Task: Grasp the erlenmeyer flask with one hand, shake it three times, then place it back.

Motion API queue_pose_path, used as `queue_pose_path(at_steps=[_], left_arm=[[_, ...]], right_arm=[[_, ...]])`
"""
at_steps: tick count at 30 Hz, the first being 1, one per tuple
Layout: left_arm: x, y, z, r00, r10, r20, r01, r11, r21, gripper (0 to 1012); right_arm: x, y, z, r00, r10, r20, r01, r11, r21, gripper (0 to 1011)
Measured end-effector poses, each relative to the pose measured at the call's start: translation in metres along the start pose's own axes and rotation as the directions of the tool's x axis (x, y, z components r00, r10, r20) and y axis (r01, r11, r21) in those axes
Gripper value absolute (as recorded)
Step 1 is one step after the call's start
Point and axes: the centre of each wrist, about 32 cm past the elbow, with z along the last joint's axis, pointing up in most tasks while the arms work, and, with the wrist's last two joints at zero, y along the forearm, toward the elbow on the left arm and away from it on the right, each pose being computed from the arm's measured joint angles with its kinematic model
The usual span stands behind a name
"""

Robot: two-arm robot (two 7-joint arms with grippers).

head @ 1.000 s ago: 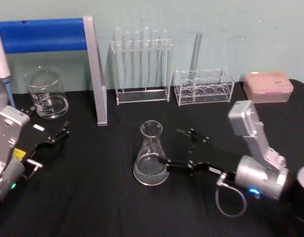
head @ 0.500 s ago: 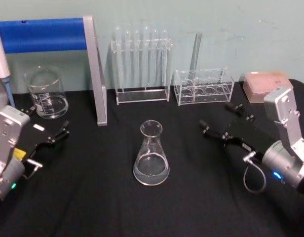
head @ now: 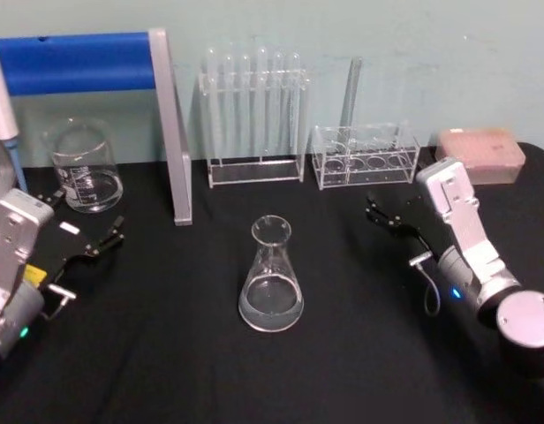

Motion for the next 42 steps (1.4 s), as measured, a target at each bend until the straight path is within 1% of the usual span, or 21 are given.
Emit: queue_pose_path(at_steps=[42], left_arm=[[0.0, 0.0, 0.0, 1.0, 0.0, 0.0, 0.0, 1.0, 0.0, 1001]], right_arm=[[0.0015, -0.0013, 0.0018, 1.0, 0.006, -0.01, -0.006, 1.0, 0.006, 1000]])
